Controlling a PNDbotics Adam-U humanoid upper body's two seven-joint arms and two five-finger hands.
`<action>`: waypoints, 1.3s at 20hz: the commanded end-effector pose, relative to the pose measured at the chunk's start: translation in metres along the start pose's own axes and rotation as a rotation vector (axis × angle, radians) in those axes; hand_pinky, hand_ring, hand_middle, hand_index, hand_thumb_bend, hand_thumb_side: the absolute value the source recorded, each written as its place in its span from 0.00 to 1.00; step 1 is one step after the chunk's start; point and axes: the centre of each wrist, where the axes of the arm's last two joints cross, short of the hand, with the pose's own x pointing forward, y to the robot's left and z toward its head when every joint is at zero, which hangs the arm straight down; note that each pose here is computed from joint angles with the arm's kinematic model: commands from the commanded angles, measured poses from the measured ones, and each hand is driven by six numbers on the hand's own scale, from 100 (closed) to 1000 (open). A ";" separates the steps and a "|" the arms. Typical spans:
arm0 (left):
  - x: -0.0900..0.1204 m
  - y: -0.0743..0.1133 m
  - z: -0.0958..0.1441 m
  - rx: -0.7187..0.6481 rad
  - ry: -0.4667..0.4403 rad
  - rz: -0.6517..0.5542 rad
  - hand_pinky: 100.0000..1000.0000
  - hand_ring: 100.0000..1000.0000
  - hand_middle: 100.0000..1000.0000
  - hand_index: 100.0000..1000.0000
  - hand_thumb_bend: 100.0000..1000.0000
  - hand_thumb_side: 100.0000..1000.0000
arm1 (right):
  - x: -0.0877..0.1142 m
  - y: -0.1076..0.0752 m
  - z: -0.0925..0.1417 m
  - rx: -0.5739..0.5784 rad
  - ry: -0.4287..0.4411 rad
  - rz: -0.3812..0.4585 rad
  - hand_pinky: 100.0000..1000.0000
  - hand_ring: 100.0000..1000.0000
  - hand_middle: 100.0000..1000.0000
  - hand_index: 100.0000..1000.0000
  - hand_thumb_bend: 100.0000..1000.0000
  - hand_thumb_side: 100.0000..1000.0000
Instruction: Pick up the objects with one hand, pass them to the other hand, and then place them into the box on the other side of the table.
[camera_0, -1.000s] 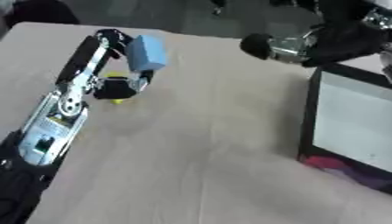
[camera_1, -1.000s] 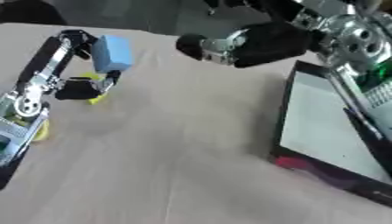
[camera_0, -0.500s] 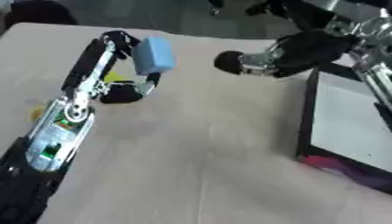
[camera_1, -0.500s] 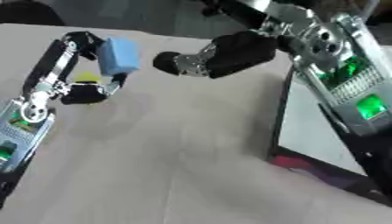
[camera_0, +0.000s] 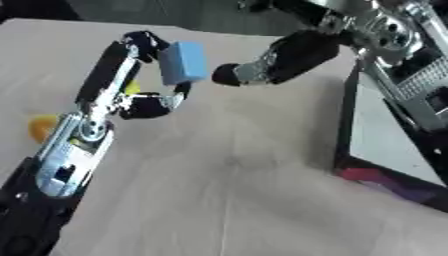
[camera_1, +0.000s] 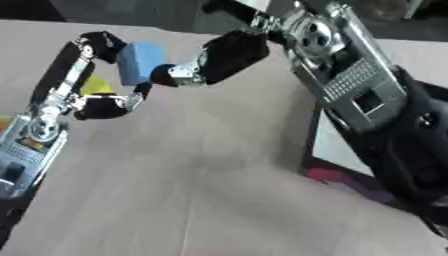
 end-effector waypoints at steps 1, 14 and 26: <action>0.010 0.005 -0.002 0.020 -0.048 0.002 0.66 0.61 0.58 0.43 0.00 0.00 | 0.003 -0.004 -0.006 -0.012 -0.010 0.032 0.92 1.00 0.91 0.91 0.54 0.24; 0.022 0.007 -0.001 0.024 -0.069 0.083 0.64 0.59 0.56 0.42 0.00 0.03 | -0.007 0.005 -0.019 0.022 0.003 0.081 0.91 1.00 0.89 0.89 0.54 0.17; 0.029 0.004 -0.001 0.001 -0.079 0.126 0.63 0.58 0.56 0.42 0.00 0.06 | -0.019 0.012 -0.035 0.013 0.033 0.112 0.91 0.98 0.87 0.87 0.51 0.15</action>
